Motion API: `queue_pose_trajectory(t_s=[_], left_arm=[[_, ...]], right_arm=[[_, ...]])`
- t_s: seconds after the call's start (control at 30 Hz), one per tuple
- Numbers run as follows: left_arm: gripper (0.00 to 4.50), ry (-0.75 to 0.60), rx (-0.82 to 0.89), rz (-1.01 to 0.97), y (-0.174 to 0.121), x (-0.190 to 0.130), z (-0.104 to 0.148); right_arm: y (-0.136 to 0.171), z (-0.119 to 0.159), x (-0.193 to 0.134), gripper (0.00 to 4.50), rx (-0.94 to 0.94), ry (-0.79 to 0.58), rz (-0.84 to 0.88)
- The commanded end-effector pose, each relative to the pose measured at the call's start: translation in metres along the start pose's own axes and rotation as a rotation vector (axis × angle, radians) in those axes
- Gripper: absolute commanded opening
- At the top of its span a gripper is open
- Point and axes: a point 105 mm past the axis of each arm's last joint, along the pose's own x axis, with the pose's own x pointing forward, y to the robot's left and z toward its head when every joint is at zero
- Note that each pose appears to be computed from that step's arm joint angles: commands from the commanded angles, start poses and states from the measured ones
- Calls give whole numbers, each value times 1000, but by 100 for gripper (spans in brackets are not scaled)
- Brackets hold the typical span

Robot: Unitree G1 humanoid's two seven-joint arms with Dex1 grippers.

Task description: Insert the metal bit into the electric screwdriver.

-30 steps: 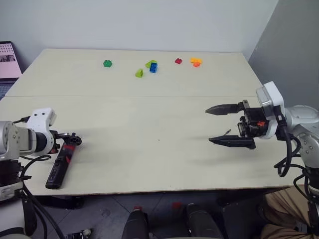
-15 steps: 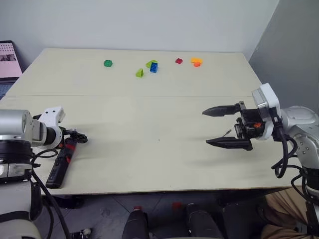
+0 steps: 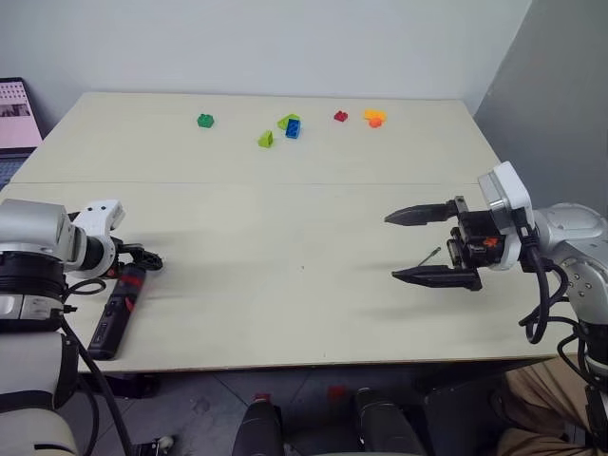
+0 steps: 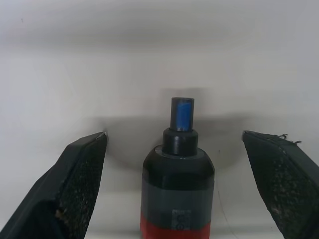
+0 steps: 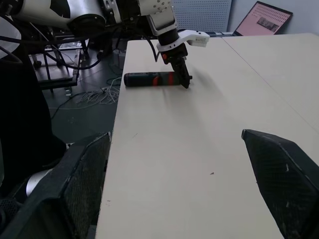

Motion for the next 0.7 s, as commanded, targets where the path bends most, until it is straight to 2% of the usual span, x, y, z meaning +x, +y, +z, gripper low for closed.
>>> queue_pose_trajectory(t_s=[0.03,0.07,0.3,0.4,0.53,0.7], left_arm=[[326,-19,5,16,3,-9,5],[297,-16,6,18,3,-9,4],[163,-2,15,30,3,-9,-1],[163,-13,39,32,2,-10,0],[163,-100,180,6,-9,-14,14],[163,-268,400,-137,-63,-30,41]], right_arm=[[2,7,-1,450,-39,3,-1],[2,7,-1,450,-39,4,-1],[1,6,0,450,-37,2,-2],[1,6,0,450,-36,0,-2],[1,6,0,450,-36,1,-4],[2,6,-3,450,-37,10,-29]])
